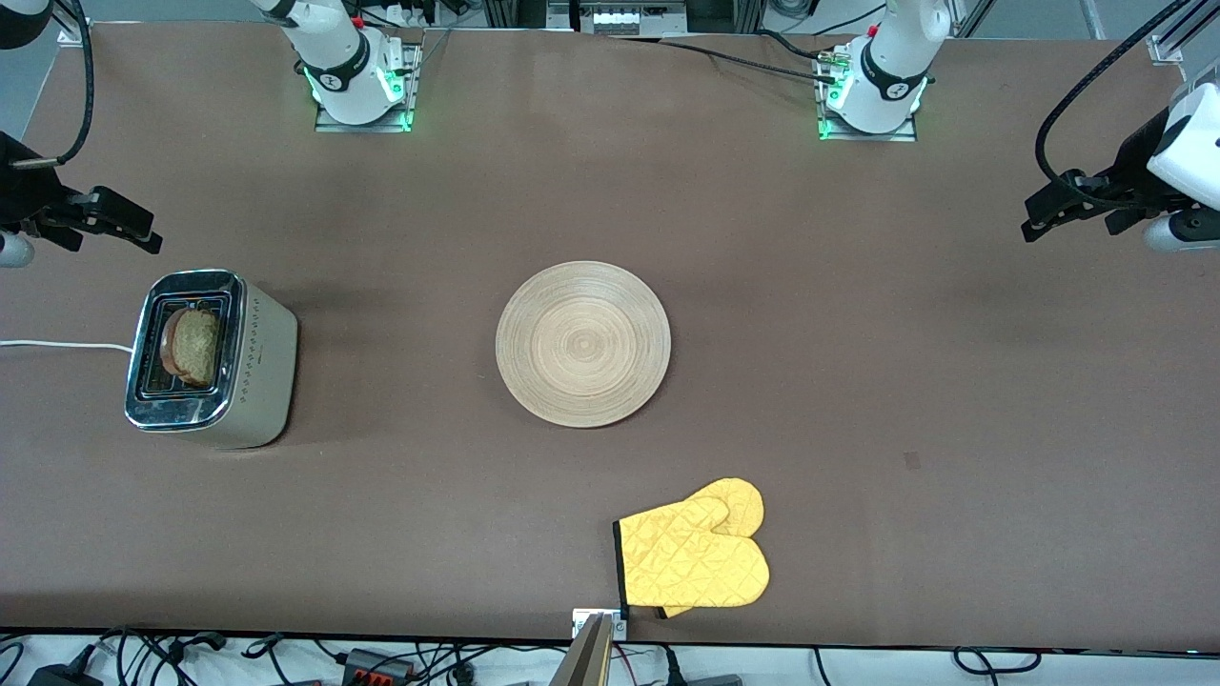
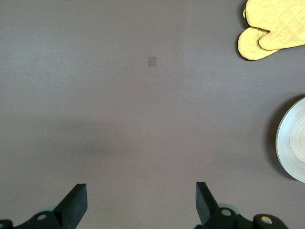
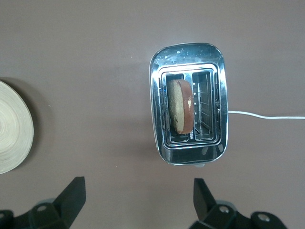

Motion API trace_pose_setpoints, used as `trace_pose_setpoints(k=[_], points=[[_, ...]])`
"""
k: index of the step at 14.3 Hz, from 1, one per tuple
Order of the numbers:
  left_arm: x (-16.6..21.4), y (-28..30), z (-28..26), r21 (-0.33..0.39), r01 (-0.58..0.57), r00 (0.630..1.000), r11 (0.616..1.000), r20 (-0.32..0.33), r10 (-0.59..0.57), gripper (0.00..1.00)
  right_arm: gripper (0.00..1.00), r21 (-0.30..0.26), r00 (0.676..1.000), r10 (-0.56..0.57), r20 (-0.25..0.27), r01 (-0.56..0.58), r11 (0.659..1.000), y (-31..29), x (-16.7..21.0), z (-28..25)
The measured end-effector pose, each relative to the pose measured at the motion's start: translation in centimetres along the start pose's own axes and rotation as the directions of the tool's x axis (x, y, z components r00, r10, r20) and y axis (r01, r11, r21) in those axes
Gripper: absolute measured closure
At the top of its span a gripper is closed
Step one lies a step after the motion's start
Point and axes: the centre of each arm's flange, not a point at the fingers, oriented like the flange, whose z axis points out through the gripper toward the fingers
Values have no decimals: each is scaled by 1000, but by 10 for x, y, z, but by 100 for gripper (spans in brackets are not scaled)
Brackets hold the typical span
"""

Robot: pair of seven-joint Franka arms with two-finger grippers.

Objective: Move plate and put bread in toaster

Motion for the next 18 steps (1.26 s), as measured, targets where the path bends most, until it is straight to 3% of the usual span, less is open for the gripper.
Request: trace_pose_setpoints(k=[11, 18], points=[[0, -2, 0, 0, 3, 1000, 1000, -2, -3, 0, 0, 0, 1000, -9, 0, 9, 1000, -5, 0, 0], [4, -10, 0, 51, 8, 1000, 999, -16, -7, 0, 0, 0, 1000, -9, 9, 9, 1000, -5, -1, 1]])
